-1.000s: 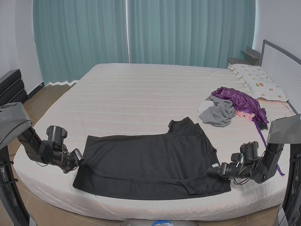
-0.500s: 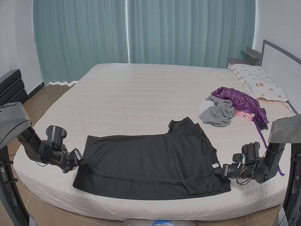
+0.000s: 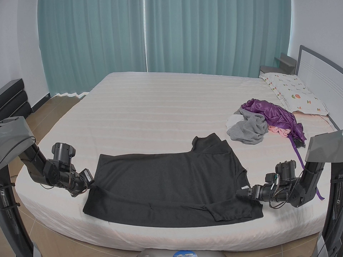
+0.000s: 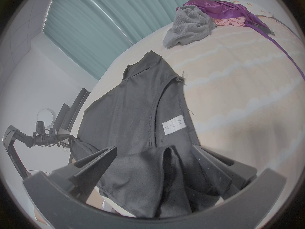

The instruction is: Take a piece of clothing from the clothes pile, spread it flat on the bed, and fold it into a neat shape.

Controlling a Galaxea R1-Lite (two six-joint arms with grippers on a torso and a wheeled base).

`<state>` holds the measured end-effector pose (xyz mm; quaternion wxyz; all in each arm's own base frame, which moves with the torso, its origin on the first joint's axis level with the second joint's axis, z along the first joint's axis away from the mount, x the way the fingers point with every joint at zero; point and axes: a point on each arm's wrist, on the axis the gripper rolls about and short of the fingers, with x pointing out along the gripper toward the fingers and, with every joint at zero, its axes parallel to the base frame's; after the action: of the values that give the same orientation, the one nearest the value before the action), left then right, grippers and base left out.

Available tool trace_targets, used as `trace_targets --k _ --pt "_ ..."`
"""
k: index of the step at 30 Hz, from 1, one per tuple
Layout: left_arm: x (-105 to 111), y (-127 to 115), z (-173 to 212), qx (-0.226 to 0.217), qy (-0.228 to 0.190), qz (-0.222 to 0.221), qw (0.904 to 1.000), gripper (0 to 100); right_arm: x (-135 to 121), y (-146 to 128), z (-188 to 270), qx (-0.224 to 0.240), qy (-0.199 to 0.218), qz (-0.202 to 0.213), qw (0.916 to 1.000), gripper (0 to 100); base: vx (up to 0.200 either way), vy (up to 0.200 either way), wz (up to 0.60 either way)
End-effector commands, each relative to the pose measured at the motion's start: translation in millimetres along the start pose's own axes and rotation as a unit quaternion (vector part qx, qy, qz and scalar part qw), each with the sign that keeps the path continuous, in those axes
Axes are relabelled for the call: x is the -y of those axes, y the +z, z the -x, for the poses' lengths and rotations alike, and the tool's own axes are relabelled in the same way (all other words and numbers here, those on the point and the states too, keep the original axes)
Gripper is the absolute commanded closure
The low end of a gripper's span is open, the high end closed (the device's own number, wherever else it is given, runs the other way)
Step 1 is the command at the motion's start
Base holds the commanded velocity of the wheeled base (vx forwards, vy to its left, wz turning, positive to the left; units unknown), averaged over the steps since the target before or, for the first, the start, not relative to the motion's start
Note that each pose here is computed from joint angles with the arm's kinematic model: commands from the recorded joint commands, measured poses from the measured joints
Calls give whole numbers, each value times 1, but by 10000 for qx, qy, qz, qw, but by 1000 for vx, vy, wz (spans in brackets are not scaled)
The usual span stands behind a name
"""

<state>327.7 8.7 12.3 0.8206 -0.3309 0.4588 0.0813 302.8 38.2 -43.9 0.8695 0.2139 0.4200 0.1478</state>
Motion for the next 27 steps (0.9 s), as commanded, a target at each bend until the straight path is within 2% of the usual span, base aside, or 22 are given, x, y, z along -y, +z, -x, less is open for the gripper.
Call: trace_targets --k 1,2,11,18,27 --pt "0 0 -1 -8 0 2 10000 100 0 -1 -7 -51 15 20 10000 0 0 0 0" --pt "-1 1 -1 -1 6 14 10000 100 2 -4 -10 -116 -6 12 9999 100 0 0 0" --pt "-1 1 0 3 8 20 10000 100 0 -6 -7 -95 -117 72 9999 100 0 0 0" --pt "-2 2 5 92 31 35 9999 100 -1 5 5 149 -87 -1 9999 100 0 0 0" --pt "-2 4 9 231 139 40 9996 100 -11 17 26 501 37 -287 9983 100 0 0 0"
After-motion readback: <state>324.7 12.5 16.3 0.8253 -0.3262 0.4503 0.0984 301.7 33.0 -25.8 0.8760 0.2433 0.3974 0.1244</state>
